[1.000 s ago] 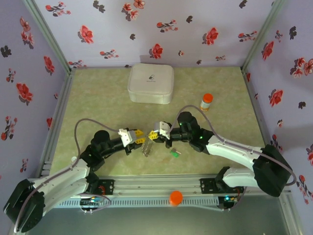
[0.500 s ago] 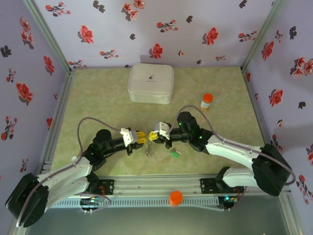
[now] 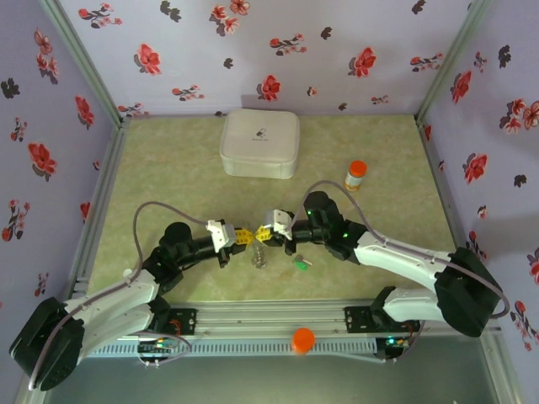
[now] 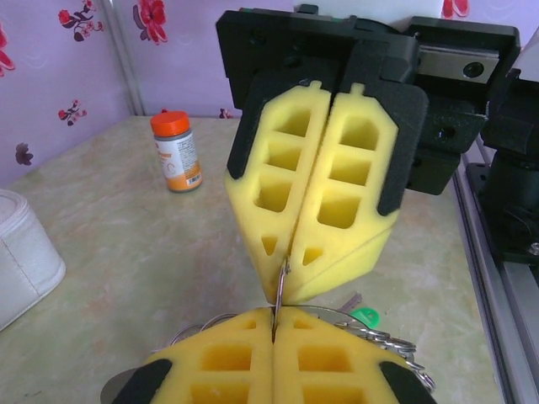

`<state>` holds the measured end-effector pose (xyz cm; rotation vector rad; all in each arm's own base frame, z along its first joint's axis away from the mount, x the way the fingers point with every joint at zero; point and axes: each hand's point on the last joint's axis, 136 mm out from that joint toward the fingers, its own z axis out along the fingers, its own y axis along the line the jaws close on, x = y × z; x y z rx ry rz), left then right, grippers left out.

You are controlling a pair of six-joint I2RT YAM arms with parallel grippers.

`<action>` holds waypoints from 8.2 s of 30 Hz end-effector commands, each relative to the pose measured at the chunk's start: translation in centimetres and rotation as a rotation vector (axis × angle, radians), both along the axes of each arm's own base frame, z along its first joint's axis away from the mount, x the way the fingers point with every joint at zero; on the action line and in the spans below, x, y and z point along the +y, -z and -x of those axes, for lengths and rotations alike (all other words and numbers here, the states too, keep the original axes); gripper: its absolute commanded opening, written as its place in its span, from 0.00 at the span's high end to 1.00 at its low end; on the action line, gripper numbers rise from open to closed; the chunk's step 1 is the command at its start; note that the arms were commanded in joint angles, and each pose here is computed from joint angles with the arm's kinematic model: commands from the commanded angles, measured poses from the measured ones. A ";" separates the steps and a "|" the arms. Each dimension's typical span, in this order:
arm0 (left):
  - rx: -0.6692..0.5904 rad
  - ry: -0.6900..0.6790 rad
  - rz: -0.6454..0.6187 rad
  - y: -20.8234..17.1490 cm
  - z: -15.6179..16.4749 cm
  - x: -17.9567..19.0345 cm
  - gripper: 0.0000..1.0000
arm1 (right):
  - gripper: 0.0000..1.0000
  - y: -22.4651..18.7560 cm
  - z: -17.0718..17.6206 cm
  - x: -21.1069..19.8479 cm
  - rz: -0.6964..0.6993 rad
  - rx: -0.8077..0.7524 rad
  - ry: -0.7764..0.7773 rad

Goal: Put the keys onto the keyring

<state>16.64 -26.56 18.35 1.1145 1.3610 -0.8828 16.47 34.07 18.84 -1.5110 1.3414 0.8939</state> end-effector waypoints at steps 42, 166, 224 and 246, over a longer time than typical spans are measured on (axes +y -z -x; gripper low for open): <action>-0.078 0.103 -0.318 -2.2 0.7 -1.3 1.00 | 0.83 -0.9 0.6 -0.5 0.166 -0.176 0.037; -0.186 -0.049 -0.216 -2.9 -1.4 -0.9 1.00 | 1.00 12.1 -4.2 -12.5 0.602 1.122 1.417; -0.177 -0.051 -0.259 -1.9 -1.5 -0.8 1.00 | 0.85 16.6 -5.8 -11.0 1.000 0.958 1.176; -0.179 -0.049 -0.268 -1.8 -1.5 -0.7 1.00 | 0.87 17.1 -5.7 -10.8 1.001 0.974 1.170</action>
